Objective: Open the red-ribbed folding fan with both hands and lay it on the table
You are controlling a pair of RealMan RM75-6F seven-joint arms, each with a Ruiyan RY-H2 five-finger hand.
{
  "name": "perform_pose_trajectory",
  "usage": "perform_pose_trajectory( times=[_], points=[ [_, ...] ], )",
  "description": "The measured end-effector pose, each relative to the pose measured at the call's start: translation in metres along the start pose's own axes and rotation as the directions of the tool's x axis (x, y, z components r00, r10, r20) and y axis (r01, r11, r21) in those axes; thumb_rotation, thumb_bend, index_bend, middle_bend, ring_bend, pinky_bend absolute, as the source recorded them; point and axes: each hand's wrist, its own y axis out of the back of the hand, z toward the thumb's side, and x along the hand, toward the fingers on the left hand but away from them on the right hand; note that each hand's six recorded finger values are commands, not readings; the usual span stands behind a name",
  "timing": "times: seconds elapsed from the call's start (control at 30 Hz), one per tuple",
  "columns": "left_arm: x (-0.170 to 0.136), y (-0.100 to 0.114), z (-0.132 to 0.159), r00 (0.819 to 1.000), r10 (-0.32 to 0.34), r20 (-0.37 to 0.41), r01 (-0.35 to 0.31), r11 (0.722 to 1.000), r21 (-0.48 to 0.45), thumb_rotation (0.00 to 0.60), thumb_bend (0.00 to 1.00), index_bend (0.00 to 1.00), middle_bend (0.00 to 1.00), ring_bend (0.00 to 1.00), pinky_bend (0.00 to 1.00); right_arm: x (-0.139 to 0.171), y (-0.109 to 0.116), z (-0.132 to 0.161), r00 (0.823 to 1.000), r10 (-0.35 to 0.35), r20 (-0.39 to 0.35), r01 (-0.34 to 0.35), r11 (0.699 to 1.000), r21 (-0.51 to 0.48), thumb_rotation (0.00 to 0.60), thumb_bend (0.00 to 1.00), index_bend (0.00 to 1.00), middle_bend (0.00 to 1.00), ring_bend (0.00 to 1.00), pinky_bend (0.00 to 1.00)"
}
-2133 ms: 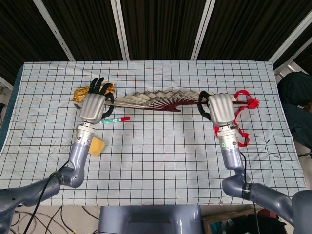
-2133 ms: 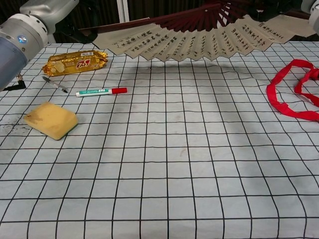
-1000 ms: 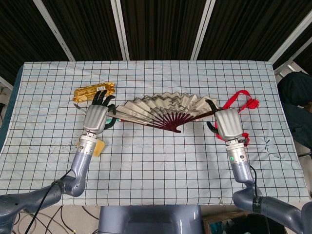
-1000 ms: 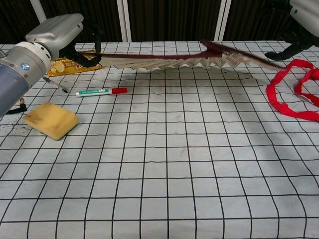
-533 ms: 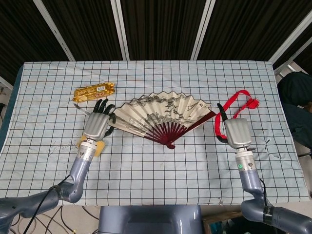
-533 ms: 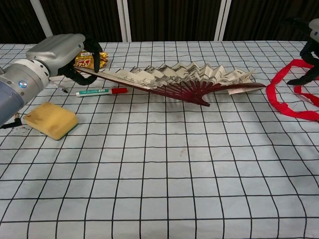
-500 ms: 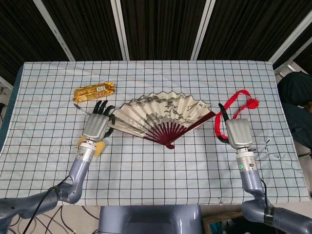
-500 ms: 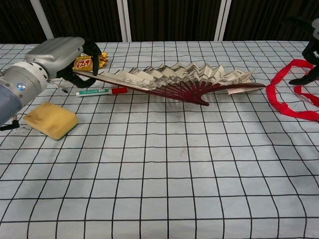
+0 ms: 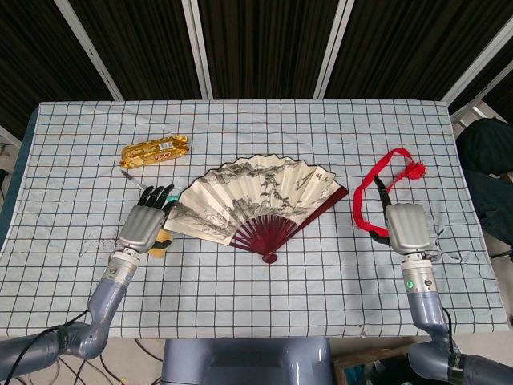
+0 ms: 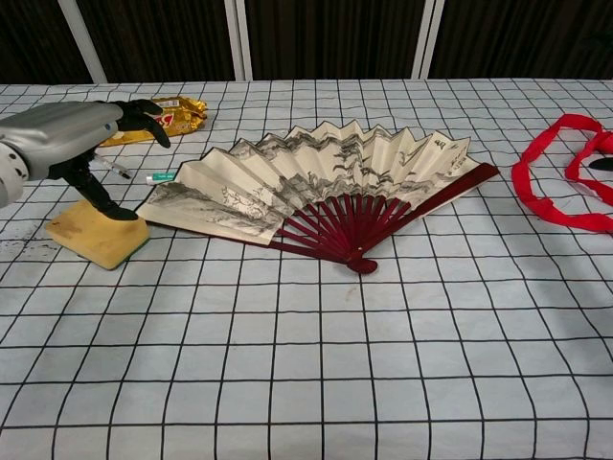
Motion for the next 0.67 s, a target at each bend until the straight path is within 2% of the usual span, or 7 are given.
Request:
perform_pose_trajectory(
  times=[0.07, 0.13, 0.23, 0.3, 0.4, 0.5, 0.67],
  points=[
    [-0.01, 0.008, -0.008, 1.0, 0.016, -0.008, -0.016, 1.0, 0.001, 0.6, 0.0, 0.21, 0.0, 0.0, 0.0, 0.005, 0.002, -0.002, 1.0, -0.002, -0.004, 0.002, 1.0, 0.0, 0.6, 0.0, 0.0, 0.76, 0.8, 0.7],
    [-0.025, 0.019, -0.021, 0.999, 0.041, -0.028, -0.041, 0.999, -0.001, 0.6, 0.0, 0.2, 0.0, 0.0, 0.0, 0.012, 0.005, -0.006, 1.0, -0.002, -0.012, 0.002, 1.0, 0.007, 0.6, 0.0, 0.0, 0.66, 0.72, 0.64],
    [-0.049, 0.033, -0.043, 0.995, 0.078, -0.062, -0.077, 0.997, 0.011, 0.6, 0.0, 0.17, 0.0, 0.0, 0.0, 0.023, 0.009, -0.011, 1.0, 0.002, -0.023, -0.001, 1.0, 0.018, 0.6, 0.0, 0.0, 0.44, 0.53, 0.49],
    [-0.066, 0.04, -0.057, 0.992, 0.099, -0.082, -0.097, 0.995, 0.035, 0.6, 0.0, 0.15, 0.0, 0.0, 0.0, 0.031, 0.011, -0.015, 1.0, 0.007, -0.026, -0.006, 1.0, 0.025, 0.6, 0.0, 0.0, 0.29, 0.36, 0.38],
    [-0.087, 0.049, -0.074, 0.986, 0.128, -0.105, -0.121, 0.99, 0.072, 0.6, 0.0, 0.12, 0.0, 0.0, 0.0, 0.044, 0.014, -0.022, 1.0, 0.012, -0.023, -0.011, 1.0, 0.026, 0.6, 0.0, 0.0, 0.15, 0.2, 0.28],
    [-0.116, 0.056, -0.09, 0.977, 0.161, -0.138, -0.149, 0.984, 0.097, 0.6, 0.0, 0.07, 0.0, 0.0, 0.0, 0.059, 0.018, -0.034, 1.0, 0.018, -0.005, -0.018, 1.0, 0.024, 0.6, 0.0, 0.0, 0.05, 0.12, 0.24],
    [-0.166, 0.066, -0.113, 0.956, 0.208, -0.205, -0.187, 0.975, 0.12, 0.6, 0.0, 0.02, 0.0, 0.0, 0.0, 0.091, 0.031, -0.056, 0.999, 0.009, 0.039, -0.01, 1.0, 0.027, 0.6, 0.0, 0.0, 0.0, 0.06, 0.21]
  ],
)
